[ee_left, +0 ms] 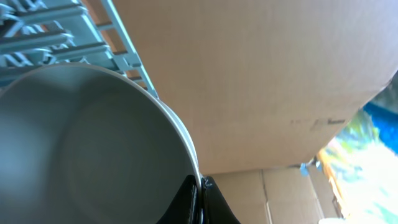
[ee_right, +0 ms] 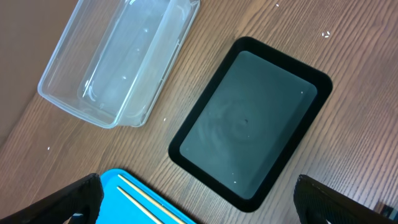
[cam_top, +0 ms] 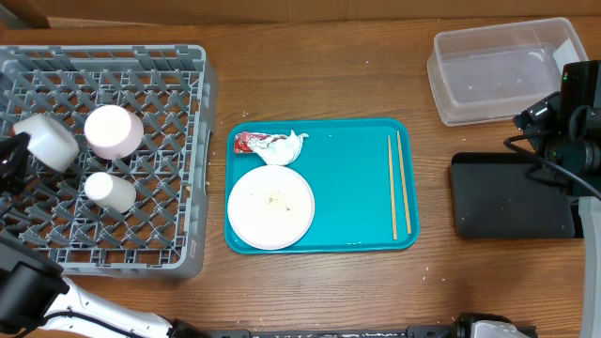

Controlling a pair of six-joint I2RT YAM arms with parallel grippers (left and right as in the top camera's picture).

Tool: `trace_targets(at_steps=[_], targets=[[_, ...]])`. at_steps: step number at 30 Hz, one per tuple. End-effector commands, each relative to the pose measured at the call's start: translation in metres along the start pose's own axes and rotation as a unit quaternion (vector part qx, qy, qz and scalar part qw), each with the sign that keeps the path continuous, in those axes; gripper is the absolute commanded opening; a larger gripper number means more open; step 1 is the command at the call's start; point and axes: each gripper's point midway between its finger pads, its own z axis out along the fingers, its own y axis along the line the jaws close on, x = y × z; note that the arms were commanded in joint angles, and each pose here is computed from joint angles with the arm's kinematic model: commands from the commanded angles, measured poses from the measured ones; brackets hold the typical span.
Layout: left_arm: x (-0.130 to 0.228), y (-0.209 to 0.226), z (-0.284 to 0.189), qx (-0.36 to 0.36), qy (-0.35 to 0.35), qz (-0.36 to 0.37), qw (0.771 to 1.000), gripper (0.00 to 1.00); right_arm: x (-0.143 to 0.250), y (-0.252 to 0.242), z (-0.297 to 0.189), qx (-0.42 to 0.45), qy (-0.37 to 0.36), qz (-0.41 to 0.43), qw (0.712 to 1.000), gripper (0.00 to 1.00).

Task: Sort waste into correct bins and load items into the dishwasher
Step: 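Lower the saucer upside down into the rack and open the gripper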

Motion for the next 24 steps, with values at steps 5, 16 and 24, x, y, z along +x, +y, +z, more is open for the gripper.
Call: trace_targets(at_steps=[5,16,24], targets=[[0.015,0.005,0.032,-0.012,0.041,0.043,0.998,0.04,-0.004,0.0,-0.002,-0.002,-0.006,0.006,1.0,1.0],[0.004,0.027,0.001,-0.074,0.01,-0.007,0.997,0.04,-0.004,0.0,-0.002,-0.002,-0.006,0.006,1.0,1.0],[-0.001,0.029,-0.019,-0.078,-0.012,-0.02,0.997,0.56,-0.004,0.0,-0.002,-0.002,-0.006,0.007,1.0,1.0]])
